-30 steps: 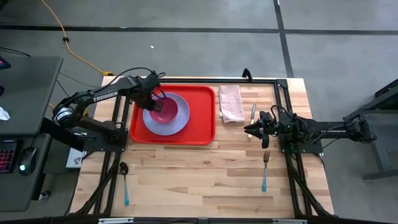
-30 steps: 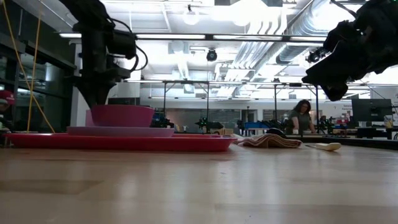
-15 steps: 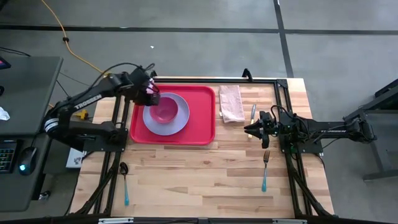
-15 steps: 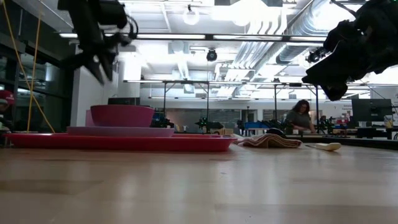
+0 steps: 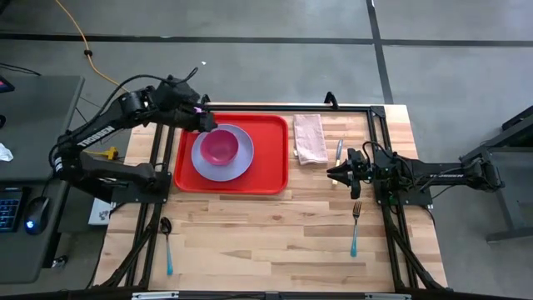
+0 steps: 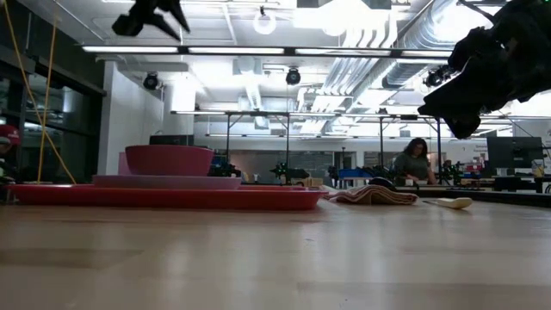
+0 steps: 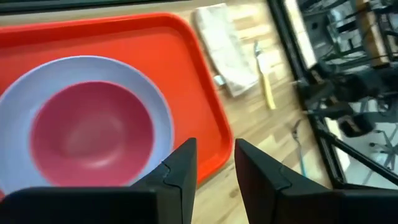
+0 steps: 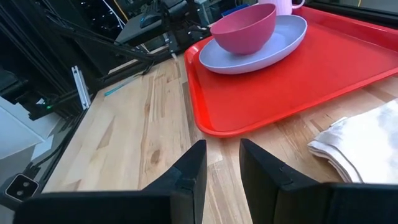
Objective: Set up tray
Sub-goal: Put the white table napkin on the red serving tray to the right of the purple plate
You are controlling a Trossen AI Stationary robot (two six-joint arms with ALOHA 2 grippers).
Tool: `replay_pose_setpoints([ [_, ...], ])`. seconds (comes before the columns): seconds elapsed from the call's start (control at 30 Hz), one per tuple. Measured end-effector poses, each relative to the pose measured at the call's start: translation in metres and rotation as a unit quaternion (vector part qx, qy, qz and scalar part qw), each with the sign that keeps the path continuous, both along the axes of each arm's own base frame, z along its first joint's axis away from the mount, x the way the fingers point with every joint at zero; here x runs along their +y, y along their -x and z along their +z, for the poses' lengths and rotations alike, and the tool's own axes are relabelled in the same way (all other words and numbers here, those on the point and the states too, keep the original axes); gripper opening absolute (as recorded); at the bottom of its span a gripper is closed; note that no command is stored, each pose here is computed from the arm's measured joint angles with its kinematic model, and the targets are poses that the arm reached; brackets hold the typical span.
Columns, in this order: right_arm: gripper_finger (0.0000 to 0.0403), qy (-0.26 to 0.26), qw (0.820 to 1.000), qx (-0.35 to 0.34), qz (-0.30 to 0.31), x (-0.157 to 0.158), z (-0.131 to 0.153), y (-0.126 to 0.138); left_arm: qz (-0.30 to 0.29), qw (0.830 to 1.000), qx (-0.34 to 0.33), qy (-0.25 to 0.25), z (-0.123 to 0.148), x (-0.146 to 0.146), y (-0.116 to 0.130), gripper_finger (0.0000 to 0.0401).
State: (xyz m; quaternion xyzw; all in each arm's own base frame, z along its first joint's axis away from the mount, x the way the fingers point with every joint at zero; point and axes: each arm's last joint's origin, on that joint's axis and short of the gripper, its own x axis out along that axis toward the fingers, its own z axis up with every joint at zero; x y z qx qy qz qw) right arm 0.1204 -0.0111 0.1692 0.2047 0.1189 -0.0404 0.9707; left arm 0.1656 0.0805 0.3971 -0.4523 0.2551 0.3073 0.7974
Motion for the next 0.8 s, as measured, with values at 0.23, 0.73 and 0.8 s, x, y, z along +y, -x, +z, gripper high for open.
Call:
replay_pose_setpoints([
  [0.23,0.0073,0.006,1.000,0.001,-0.023,-0.001,0.000,0.000,-0.007,1.000,-0.006,0.001,0.002,-0.025,-0.015,0.0138],
  [0.73,0.0073,-0.003,0.994,-0.001,-0.111,-0.006,0.000,0.001,-0.047,0.998,0.019,0.026,-0.027,-0.042,-0.082,0.0138],
  [0.8,0.0073,-0.013,0.994,-0.002,-0.106,-0.006,0.000,0.001,-0.049,0.998,0.015,0.028,-0.029,-0.041,-0.088,0.0138],
])
